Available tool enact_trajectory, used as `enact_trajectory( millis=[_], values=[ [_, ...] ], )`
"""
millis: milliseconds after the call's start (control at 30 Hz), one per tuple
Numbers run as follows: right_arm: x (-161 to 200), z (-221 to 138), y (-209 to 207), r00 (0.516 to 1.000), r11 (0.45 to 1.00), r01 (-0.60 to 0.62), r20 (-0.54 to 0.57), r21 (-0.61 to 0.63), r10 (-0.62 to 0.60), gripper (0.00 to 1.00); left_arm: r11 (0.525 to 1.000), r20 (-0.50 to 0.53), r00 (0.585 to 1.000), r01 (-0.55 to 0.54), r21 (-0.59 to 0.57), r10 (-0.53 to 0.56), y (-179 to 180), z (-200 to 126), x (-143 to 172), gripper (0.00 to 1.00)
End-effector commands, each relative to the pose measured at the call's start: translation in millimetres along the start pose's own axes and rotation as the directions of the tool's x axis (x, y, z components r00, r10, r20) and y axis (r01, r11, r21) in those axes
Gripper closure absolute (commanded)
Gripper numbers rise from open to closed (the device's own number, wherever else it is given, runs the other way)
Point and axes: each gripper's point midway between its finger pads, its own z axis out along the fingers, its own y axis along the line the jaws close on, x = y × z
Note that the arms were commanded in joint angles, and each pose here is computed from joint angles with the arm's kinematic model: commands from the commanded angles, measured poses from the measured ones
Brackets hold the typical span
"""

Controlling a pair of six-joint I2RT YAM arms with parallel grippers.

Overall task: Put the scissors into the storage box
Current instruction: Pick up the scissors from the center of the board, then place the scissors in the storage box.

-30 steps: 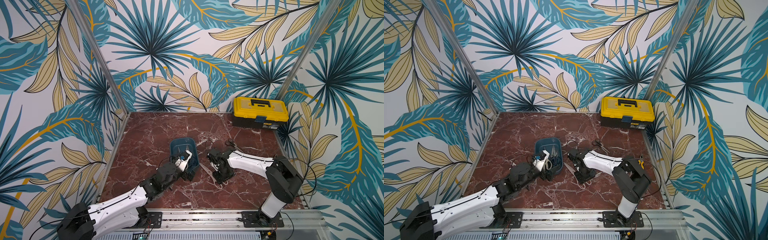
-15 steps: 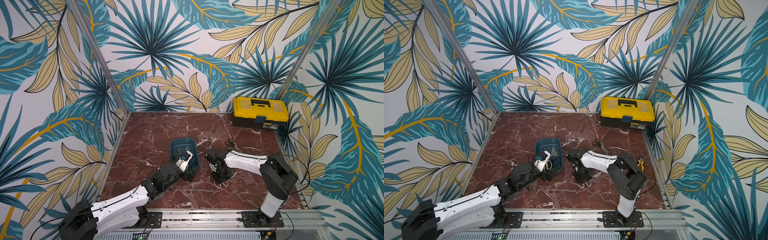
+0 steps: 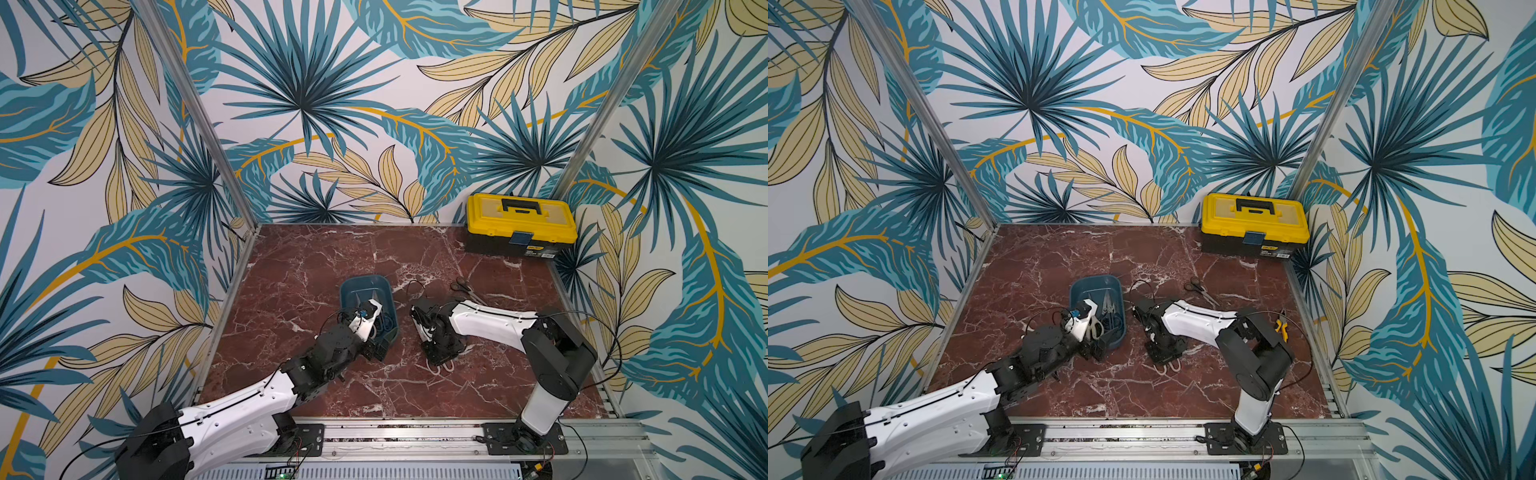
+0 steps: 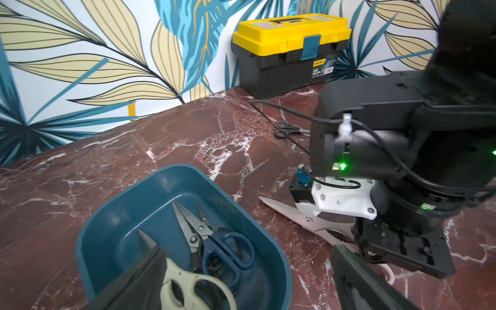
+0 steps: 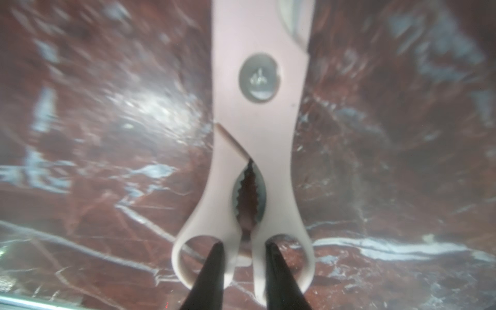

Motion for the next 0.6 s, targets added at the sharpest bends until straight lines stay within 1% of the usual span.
enact_trajectory(
  millis=[0, 67, 133, 200, 267, 367, 467, 500, 567],
  values=[
    [-18, -38, 2, 0.995, 1.0, -0.004, 0.102, -0.003, 0.005, 0.81, 0.995, 0.056, 0.997, 0.053, -0.088, -0.048, 20, -8, -30, 0.0],
    [-25, -53, 2, 0.991, 1.0, 0.0, 0.13, 0.003, 0.0, 0.81, 0.986, 0.062, 0.994, 0.095, -0.134, -0.087, 33, -12, -31, 0.0],
    [-36, -71, 7, 0.985, 1.0, 0.014, 0.172, -0.014, -0.011, 0.81, 0.963, 0.083, 0.985, 0.166, -0.212, -0.151, 53, -20, -29, 0.0],
    [-49, -88, 11, 0.975, 0.999, 0.025, 0.221, -0.028, -0.018, 0.81, 0.923, 0.118, 0.971, 0.236, -0.306, -0.209, 76, -32, -25, 0.0],
    [-63, -103, 20, 0.966, 0.997, 0.044, 0.256, -0.058, -0.028, 0.8, 0.888, 0.141, 0.963, 0.267, -0.374, -0.23, 92, -43, -18, 0.0],
    [-88, -111, 45, 0.96, 0.989, 0.087, 0.274, -0.121, -0.051, 0.8, 0.819, 0.179, 0.949, 0.314, -0.48, -0.258, 115, -64, -5, 0.0],
    [-113, -111, 76, 0.956, 0.978, 0.128, 0.283, -0.162, -0.079, 0.79, 0.762, 0.225, 0.932, 0.361, -0.538, -0.283, 129, -84, 7, 0.0],
    [-122, -107, 83, 0.959, 0.976, 0.121, 0.277, -0.181, -0.068, 0.79, 0.751, 0.24, 0.927, 0.375, -0.543, -0.289, 132, -89, 9, 0.0],
    [-140, -100, 95, 0.964, 0.972, 0.095, 0.264, -0.215, -0.035, 0.79, 0.745, 0.263, 0.919, 0.391, -0.541, -0.292, 134, -98, 10, 0.0]
  ],
)
